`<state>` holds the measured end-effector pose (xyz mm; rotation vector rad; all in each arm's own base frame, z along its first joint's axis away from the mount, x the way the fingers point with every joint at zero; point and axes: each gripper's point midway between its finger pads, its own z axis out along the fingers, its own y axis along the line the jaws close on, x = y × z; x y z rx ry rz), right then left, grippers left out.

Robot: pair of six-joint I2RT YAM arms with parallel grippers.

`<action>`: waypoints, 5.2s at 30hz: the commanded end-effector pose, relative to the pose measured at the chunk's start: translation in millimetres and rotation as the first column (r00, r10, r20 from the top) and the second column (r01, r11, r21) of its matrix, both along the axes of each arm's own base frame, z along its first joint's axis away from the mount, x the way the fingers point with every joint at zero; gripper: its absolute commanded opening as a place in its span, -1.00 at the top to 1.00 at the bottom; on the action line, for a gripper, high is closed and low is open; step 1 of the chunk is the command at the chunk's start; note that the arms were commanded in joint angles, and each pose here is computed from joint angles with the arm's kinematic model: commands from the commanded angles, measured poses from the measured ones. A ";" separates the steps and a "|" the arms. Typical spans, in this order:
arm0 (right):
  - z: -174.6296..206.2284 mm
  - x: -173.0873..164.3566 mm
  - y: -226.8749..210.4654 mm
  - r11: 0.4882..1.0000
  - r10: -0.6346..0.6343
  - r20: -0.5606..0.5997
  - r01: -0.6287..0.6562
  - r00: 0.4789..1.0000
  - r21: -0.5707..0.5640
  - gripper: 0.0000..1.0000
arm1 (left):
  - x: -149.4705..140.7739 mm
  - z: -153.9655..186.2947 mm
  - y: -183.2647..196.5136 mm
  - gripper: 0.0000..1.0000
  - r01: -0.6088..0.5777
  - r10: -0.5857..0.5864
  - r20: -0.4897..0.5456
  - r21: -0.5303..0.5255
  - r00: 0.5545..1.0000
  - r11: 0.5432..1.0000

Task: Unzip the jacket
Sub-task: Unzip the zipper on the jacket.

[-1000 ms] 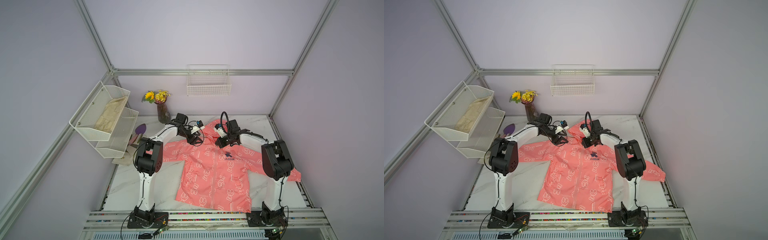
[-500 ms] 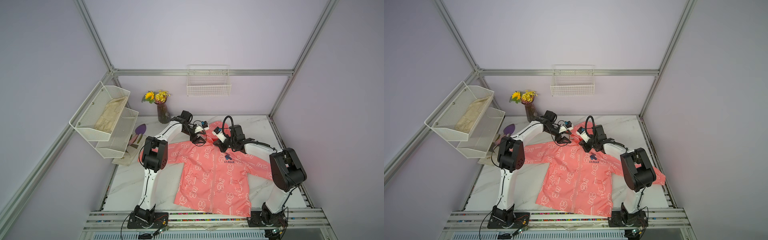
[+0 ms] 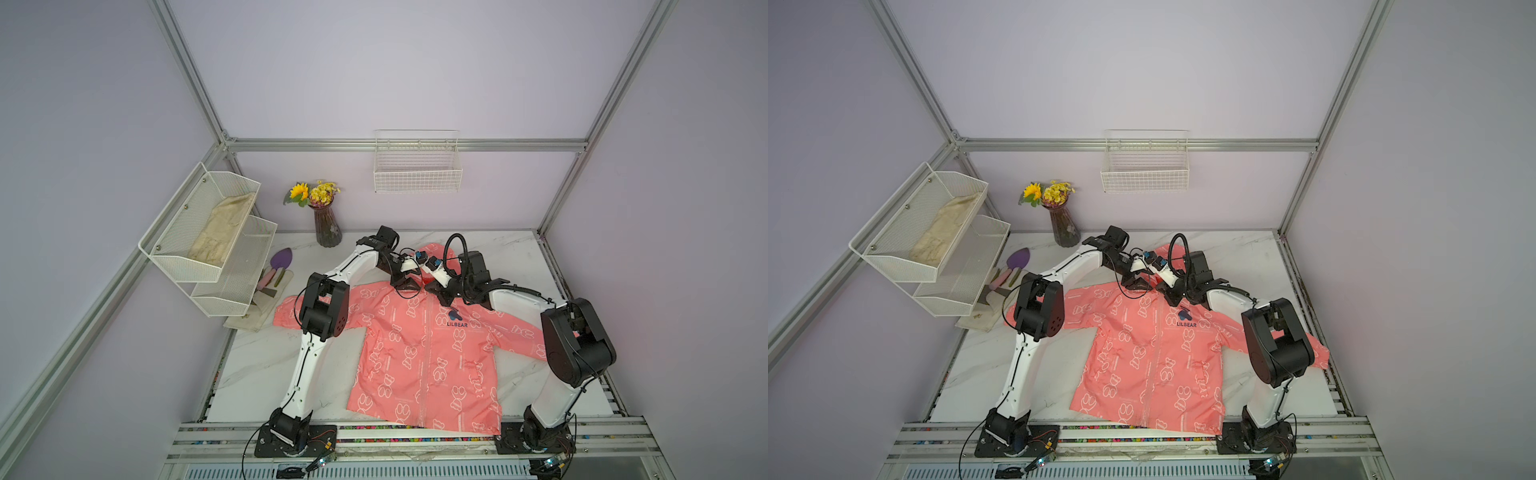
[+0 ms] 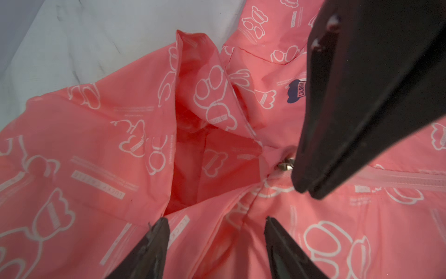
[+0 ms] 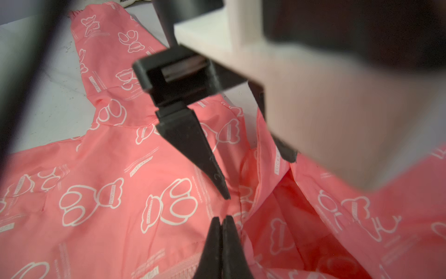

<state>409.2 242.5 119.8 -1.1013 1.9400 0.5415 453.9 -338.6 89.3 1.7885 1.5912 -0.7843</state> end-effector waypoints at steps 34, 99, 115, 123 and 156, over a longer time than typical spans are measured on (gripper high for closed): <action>16.4 28.4 16.6 0.998 0.061 0.156 -0.060 0.986 -0.012 1.00 | 41.5 42.7 13.4 1.00 -0.134 0.126 -0.077 -0.107 0.989 0.985; -102.8 -269.0 96.9 0.806 0.345 -0.264 -0.429 0.901 -0.408 1.00 | 152.8 -40.9 119.2 1.00 -0.711 0.712 0.075 0.200 0.698 0.675; -93.1 -316.5 104.6 0.777 0.332 -0.281 -0.430 0.900 -0.459 1.00 | 142.5 -48.3 113.7 1.00 -0.686 0.683 0.107 0.234 0.723 0.689; -106.9 -331.1 99.6 0.752 0.291 -0.371 -0.451 0.882 -0.482 1.00 | 140.2 -53.6 110.2 1.00 -0.675 0.667 0.127 0.245 0.734 0.696; -11.8 -219.6 100.7 0.950 -0.273 -0.348 0.195 0.897 -0.243 -0.16 | 125.0 7.4 124.3 -0.99 -0.780 0.736 0.262 0.153 0.625 0.608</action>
